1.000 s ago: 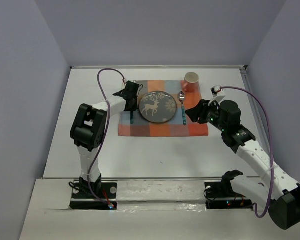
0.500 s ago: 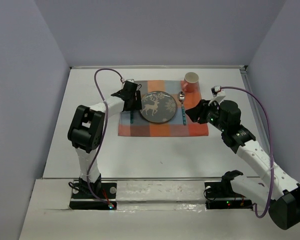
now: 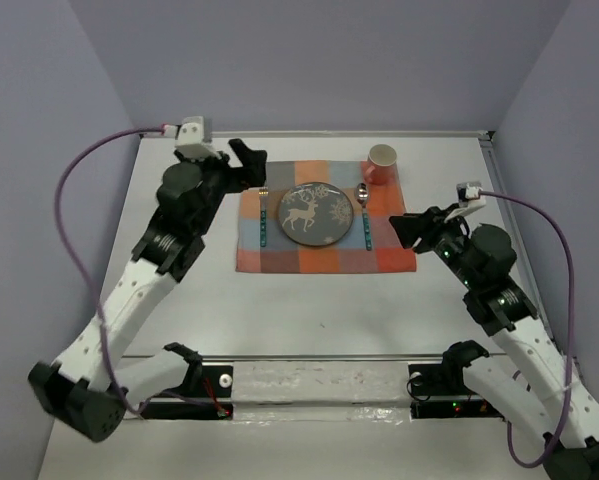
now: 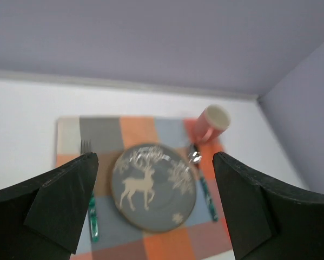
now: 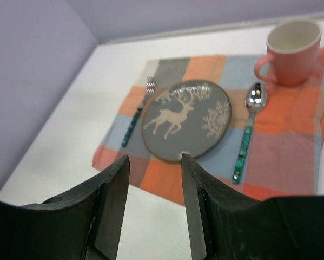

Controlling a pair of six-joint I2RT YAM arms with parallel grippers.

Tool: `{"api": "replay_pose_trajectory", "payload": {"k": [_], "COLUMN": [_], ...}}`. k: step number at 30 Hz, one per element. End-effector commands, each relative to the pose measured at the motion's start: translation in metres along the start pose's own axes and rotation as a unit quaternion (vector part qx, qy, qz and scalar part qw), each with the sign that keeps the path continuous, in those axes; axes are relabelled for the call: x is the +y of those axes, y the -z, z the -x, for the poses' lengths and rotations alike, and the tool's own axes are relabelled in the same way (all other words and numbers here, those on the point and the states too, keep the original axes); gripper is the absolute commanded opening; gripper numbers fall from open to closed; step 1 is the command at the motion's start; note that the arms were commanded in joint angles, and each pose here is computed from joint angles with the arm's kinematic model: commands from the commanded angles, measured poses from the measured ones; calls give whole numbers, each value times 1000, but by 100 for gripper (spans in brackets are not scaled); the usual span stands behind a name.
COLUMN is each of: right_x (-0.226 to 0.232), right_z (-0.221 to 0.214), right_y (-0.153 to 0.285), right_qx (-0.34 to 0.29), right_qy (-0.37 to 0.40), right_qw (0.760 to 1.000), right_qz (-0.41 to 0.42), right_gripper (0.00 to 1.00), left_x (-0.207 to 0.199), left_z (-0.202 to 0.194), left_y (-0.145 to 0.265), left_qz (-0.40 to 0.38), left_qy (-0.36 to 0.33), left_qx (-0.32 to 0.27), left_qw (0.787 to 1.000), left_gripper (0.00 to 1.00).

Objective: Set the dinner table for one person

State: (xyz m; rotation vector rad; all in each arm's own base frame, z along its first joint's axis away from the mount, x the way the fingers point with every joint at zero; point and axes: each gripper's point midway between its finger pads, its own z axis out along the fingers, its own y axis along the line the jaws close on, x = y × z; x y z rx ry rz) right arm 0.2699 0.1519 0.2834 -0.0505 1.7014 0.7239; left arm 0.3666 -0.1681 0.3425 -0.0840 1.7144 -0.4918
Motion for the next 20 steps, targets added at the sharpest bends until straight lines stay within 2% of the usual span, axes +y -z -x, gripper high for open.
{"api": "replay_pose_trajectory", "payload": {"k": [1, 2, 4, 5, 6, 9, 12, 20], "right_x": [28, 34, 36, 36, 34, 18, 12, 14], "right_z": [65, 78, 90, 95, 102, 113, 120, 135], "right_y": [35, 46, 56, 61, 67, 73, 78, 82], "right_qx": [-114, -137, -160, -172, -190, -215, -223, -246], "right_qy": [14, 16, 17, 16, 17, 27, 35, 29], "right_qw": [993, 990, 986, 984, 981, 976, 973, 967], "right_qz": [34, 41, 39, 34, 24, -24, -46, -50], "right_gripper": [50, 52, 55, 60, 99, 100, 100, 100], "left_x": [-1, -1, -2, -3, -3, -8, -11, -10], "left_z": [70, 85, 92, 95, 95, 92, 79, 57], "left_y": [61, 84, 102, 116, 122, 138, 138, 132], "left_qz": [-21, -26, -39, -51, -58, -86, -97, -114], "left_qy": [4, 8, 0, -2, -5, -20, -46, -55], "left_qx": [-144, -174, -194, -206, -210, -215, -189, -174], "left_qw": [989, 984, 980, 977, 976, 973, 976, 977], "left_gripper": [99, 99, 99, 99, 99, 99, 99, 99]}}
